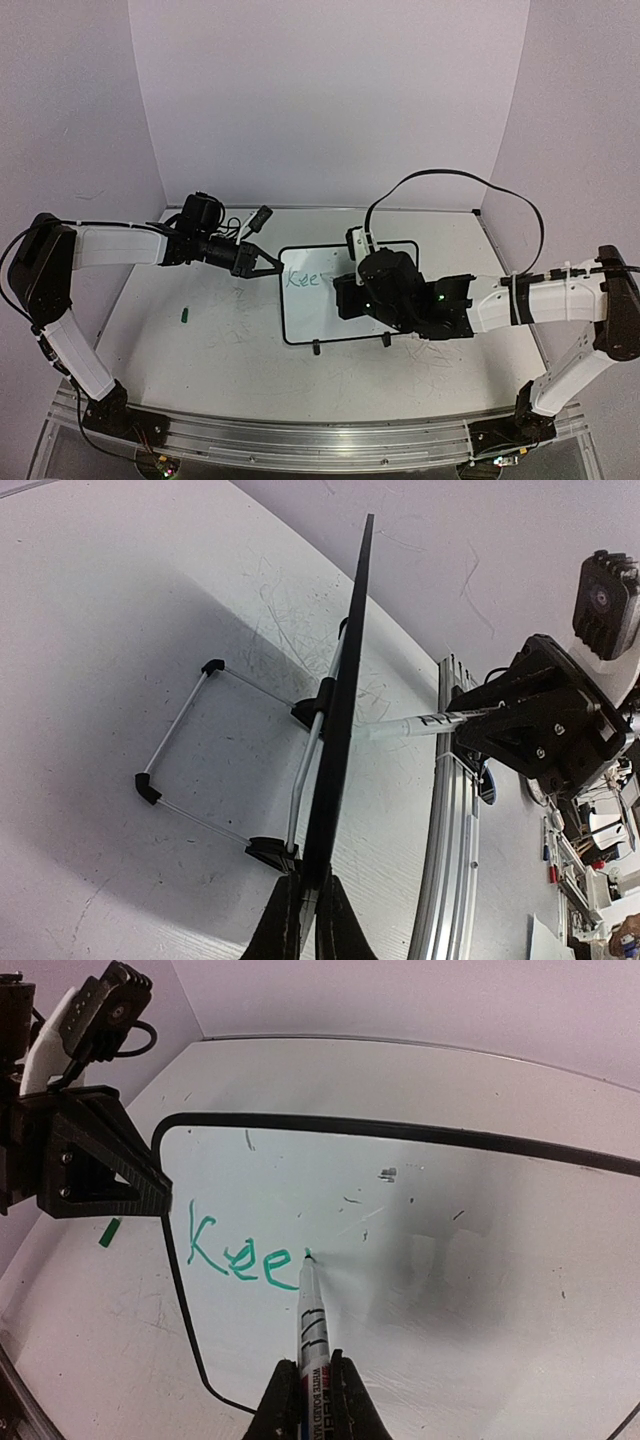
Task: Write a sentence on the whiteboard
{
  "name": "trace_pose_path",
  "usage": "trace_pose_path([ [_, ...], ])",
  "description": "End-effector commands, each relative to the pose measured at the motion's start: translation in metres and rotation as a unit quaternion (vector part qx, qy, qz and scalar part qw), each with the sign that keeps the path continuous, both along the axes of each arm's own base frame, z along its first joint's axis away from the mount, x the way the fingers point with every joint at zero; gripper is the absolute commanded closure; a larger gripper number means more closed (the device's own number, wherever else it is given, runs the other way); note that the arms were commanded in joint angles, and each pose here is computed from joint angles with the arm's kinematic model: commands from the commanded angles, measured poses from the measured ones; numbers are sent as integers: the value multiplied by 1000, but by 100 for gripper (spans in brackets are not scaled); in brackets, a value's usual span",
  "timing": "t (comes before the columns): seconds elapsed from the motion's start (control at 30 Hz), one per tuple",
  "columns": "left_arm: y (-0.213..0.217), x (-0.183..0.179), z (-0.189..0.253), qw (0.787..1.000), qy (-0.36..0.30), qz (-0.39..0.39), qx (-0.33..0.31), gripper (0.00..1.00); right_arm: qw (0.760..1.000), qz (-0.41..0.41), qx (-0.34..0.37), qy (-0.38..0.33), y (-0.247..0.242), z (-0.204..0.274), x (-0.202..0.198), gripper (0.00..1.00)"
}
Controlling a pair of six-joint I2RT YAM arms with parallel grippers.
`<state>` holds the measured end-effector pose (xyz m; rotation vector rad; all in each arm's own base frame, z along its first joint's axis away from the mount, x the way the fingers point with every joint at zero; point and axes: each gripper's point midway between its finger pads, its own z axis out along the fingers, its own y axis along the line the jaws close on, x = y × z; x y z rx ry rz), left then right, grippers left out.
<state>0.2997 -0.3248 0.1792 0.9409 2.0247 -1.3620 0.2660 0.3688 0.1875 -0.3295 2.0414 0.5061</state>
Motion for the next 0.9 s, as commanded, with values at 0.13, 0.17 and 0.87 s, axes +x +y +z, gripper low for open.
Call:
trace_pose_path([
  [0.13,1,-8,18,1000,-6,-11,-17,100,1000,-15,4,2,-1,3,4,100],
  [0.17,1,-7,18,1000,-6,-11,-16,100,1000,-16,4,4,-2,2,4,100],
  [0.87,2,-8,17,1000,-6,-11,-16,100,999,-9,0,41,-5,-20,-6,100],
])
